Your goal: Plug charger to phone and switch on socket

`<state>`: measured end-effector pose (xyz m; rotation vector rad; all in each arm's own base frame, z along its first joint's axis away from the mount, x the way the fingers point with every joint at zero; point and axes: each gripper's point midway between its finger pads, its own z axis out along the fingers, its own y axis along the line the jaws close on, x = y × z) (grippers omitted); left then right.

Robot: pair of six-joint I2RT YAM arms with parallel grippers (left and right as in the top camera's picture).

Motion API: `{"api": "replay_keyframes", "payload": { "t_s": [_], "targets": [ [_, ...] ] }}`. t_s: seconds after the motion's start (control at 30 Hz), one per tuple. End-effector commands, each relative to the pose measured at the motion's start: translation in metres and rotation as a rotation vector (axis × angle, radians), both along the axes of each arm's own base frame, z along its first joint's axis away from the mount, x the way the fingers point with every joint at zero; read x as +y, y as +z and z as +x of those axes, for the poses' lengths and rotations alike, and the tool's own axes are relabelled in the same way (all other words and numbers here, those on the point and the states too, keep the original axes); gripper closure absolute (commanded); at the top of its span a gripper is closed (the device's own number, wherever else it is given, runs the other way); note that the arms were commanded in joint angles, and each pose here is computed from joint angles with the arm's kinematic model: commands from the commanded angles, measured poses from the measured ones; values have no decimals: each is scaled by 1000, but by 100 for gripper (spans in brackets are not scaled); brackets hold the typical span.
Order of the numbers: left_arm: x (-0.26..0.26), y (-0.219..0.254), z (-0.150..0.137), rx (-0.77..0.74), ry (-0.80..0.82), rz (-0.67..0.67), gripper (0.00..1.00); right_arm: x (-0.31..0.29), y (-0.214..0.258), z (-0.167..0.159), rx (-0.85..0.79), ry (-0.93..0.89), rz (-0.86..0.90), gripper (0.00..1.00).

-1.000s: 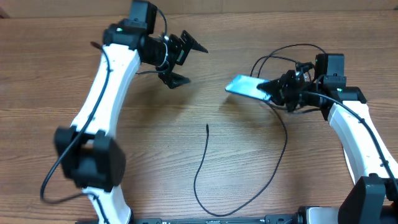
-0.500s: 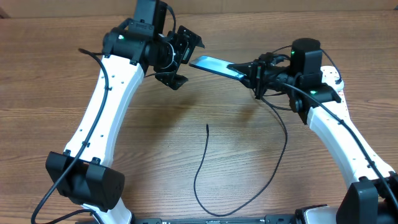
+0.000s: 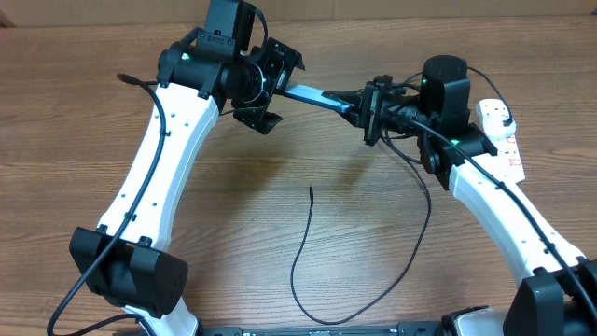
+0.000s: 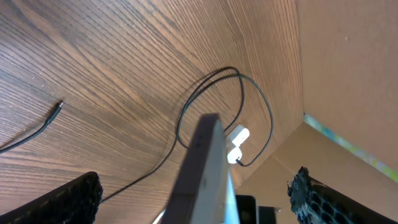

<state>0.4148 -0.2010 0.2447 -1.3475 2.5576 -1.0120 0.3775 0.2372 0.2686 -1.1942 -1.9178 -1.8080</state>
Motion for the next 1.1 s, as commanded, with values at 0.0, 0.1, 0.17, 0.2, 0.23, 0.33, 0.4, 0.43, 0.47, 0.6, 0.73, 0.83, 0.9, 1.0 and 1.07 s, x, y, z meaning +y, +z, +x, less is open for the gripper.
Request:
{"api": "replay_keyframes", "payload": {
  "t_s": [0.0,0.1,0.17,0.2,0.23,0.33,0.4,0.43,0.47,0.6,0.73,0.83,0.9,1.0,1.07],
  "targets": [
    [2,5,1,-6,31,-2,1,5,15,-3,19,15,42,96],
    [2,6,2,-8,31,-3,0,5,18,-2,18,12,53,96],
    [1,7,3,-14,30,-5,0,6,21,-1,19,9,64,96],
    [1,7,3,-16,30,-6,1,6,23,-1,18,8,69,96],
    [1,7,3,-18,30,-7,0,6,23,-1,20,7,71,96],
    [1,7,4,-18,30,-7,0,6,23,-1,20,7,71,96],
    [1,7,4,-18,30,-7,1,6,23,-1,20,7,71,96],
    [1,7,4,-16,34,-9,0,6,23,-1,21,7,71,96],
    [0,7,4,-14,37,-11,0,6,23,-1,21,6,71,96],
    [-3,8,2,-13,33,-13,0,6,23,-1,25,6,73,96],
    [-7,8,3,-26,33,-9,1,6,23,-1,30,5,75,96],
    [-11,9,3,-33,28,-8,1,6,24,-1,47,2,82,96],
    [-12,9,3,-34,25,-5,0,6,25,0,37,3,85,96],
    [-13,8,2,-36,26,2,1,6,26,0,31,3,86,96],
    [-12,8,3,-38,28,6,0,6,26,0,31,2,86,96]
  ]
}}
